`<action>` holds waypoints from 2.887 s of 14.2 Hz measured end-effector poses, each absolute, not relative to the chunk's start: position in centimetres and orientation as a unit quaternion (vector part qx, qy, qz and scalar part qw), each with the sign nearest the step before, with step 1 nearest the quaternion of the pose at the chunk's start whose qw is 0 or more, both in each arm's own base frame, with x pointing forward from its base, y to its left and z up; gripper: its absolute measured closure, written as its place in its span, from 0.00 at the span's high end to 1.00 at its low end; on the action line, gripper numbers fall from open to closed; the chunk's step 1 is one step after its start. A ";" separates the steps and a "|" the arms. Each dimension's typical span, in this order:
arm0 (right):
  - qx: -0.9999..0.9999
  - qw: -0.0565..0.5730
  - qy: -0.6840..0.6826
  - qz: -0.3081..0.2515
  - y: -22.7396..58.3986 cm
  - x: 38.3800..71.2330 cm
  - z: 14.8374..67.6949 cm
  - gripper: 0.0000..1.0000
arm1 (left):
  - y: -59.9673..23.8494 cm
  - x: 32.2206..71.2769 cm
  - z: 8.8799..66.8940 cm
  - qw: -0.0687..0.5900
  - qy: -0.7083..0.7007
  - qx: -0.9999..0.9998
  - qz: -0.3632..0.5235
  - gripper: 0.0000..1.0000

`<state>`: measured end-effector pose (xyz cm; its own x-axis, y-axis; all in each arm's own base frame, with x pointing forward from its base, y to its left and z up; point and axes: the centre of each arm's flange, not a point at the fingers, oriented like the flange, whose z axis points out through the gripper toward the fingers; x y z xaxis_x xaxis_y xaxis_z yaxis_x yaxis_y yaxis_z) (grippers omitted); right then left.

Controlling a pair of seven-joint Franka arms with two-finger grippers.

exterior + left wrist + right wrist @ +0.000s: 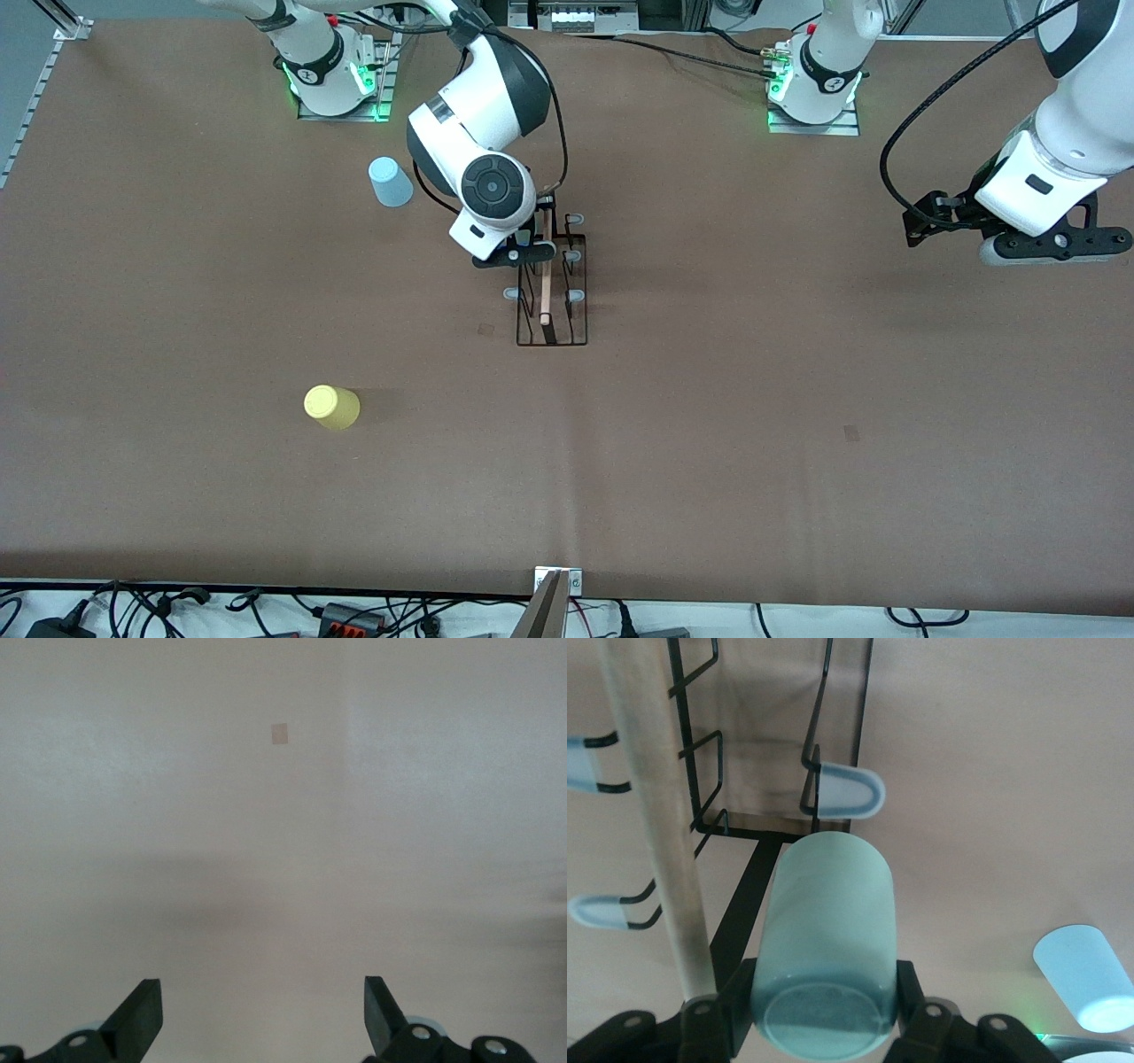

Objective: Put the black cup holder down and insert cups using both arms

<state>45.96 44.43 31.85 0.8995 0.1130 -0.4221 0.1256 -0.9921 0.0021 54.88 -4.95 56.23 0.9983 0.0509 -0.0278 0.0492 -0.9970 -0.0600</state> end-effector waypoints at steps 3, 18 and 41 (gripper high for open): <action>0.977 0.018 0.032 -0.211 44.4 46.3 31.9 0.89 | -5.0 54.9 56.4 0.030 -0.024 -0.999 0.014 1.00; 0.991 0.030 -0.124 -0.038 13.1 69.2 30.5 1.00 | -5.1 54.8 56.4 0.030 -0.024 -0.999 0.016 1.00; 0.997 -0.013 -0.045 -0.054 10.8 73.0 23.1 0.66 | -5.1 54.8 56.4 0.030 -0.024 -0.999 0.016 1.00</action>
<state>73.05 10.81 23.15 0.9901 -0.0883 -0.1090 -0.0911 -0.9956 -0.0212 54.82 -5.12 56.42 0.9984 0.0480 -0.0304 0.0461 -0.9971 -0.0604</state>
